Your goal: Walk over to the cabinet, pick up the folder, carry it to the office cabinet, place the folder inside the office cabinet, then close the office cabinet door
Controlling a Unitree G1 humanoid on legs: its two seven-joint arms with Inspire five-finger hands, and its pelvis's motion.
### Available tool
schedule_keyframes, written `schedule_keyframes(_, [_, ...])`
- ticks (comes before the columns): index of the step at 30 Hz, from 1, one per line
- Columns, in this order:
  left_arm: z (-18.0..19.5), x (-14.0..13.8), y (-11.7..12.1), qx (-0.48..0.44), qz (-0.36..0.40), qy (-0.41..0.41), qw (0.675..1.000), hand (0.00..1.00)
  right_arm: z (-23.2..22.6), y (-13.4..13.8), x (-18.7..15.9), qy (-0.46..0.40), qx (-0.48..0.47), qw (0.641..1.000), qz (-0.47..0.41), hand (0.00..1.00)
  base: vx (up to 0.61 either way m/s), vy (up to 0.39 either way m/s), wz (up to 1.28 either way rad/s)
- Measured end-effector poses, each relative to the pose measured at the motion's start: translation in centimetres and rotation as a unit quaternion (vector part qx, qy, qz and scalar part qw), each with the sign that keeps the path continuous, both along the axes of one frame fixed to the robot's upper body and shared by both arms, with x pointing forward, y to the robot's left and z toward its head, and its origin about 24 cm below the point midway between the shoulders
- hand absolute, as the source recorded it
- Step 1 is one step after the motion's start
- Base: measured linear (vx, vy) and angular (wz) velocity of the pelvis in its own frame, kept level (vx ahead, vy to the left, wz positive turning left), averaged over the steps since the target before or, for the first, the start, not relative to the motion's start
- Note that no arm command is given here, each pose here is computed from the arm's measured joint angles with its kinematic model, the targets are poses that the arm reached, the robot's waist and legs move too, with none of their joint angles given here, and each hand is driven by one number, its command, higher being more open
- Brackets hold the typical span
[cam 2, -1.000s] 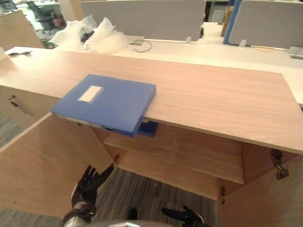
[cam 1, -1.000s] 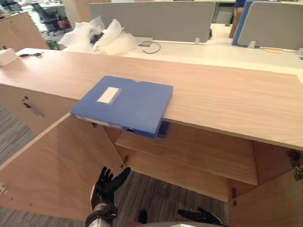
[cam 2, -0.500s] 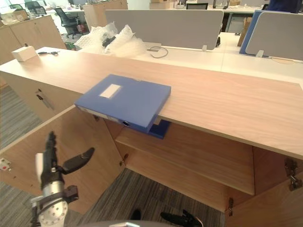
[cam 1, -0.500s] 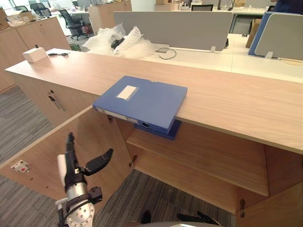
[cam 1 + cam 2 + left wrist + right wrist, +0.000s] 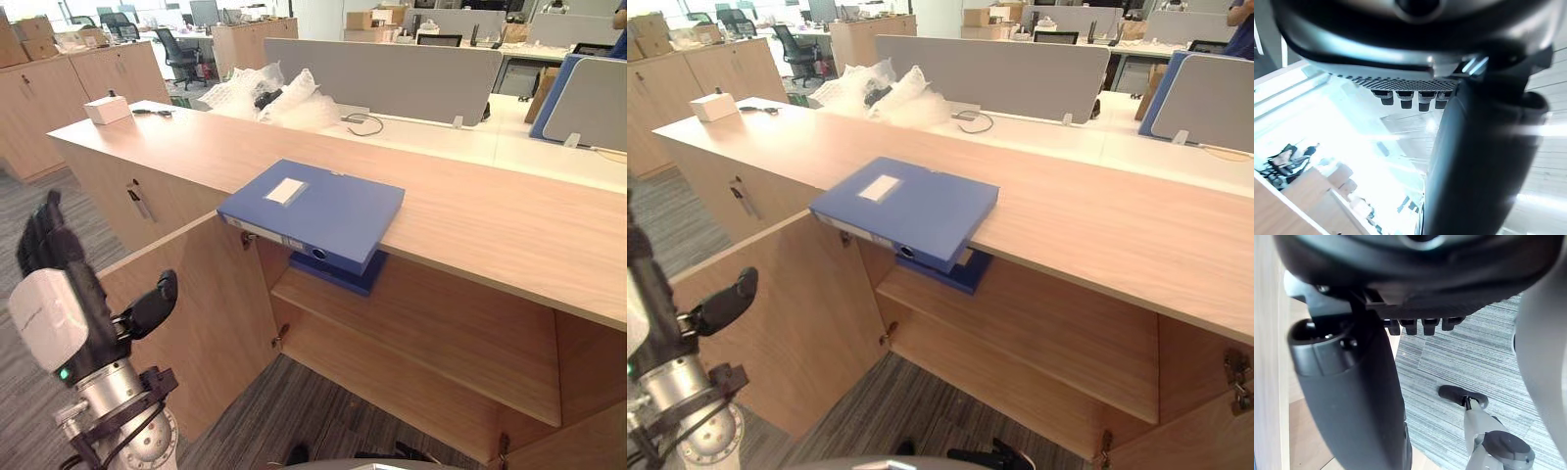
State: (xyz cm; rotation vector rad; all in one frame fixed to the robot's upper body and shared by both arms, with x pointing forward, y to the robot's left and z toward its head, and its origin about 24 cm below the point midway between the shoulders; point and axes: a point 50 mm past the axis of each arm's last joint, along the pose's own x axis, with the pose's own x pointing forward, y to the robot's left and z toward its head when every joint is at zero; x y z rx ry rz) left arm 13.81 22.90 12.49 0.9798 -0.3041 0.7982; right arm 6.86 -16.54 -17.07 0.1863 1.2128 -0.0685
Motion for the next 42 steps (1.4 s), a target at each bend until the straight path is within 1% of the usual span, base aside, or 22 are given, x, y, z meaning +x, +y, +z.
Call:
schedule_keyframes(2, [0.2,0.3,-0.4,0.023,-0.016,0.004,1.0,1.0,0.0,-0.1,0.0,-0.001,-0.001,1.0,0.0,1.0,0.0,-0.037,0.04])
schedule_keyframes(5, [0.6,1.0,-1.2,0.053,-0.06,0.004,0.997,1.0,-0.1,-0.1,-0.1,0.001,-0.004,1.0,0.006,1.0,0.01,-0.042,0.0])
schedule_keyframes(9, [1.5,2.2,-2.0,0.106,-0.119,-0.015,0.987,1.0,-0.1,-0.2,-0.1,0.005,-0.007,1.0,0.02,1.0,0.03,-0.044,-0.02])
schedule_keyframes(11, [1.8,2.5,-2.1,0.124,-0.133,-0.02,0.983,1.0,-0.1,-0.2,0.0,0.006,-0.008,1.0,0.023,1.0,0.04,-0.038,-0.02])
schedule_keyframes(15, [1.4,3.1,-2.6,0.137,-0.163,-0.006,0.977,1.0,-0.2,-0.6,-0.3,0.012,-0.014,1.0,0.022,1.0,0.04,-0.041,-0.04])
schedule_keyframes(19, [1.3,3.2,-2.7,0.152,-0.176,0.006,0.972,1.0,-0.2,-0.8,-0.5,0.014,-0.017,1.0,0.021,1.0,0.02,-0.025,-0.08])
schedule_keyframes(21, [1.1,3.4,-3.2,0.163,-0.2,0.013,0.966,1.0,-0.2,-1.1,-0.5,0.016,-0.02,0.999,0.021,1.0,0.01,-0.016,-0.15])
schedule_keyframes(28, [0.7,3.9,-4.2,0.178,-0.247,0.024,0.952,1.0,-0.2,-1.4,-0.6,0.015,-0.024,0.999,0.023,1.0,-0.01,-0.001,-0.04])
schedule_keyframes(30, [0.4,4.4,-4.6,0.179,-0.264,0.026,0.947,1.0,-0.3,-1.3,-0.7,0.018,-0.024,0.999,0.023,1.0,0.0,0.0,0.0])
schedule_keyframes(38, [-1.0,5.5,-4.9,0.171,-0.279,0.06,0.943,1.0,-0.3,-1.1,-0.9,0.022,-0.023,0.999,0.022,1.0,0.01,-0.002,-0.07])
schedule_keyframes(42, [-1.4,6.6,-4.9,0.186,-0.291,0.072,0.936,1.0,-0.3,-1.1,-0.9,0.022,-0.023,0.999,0.023,1.0,0.0,-0.001,-0.07])
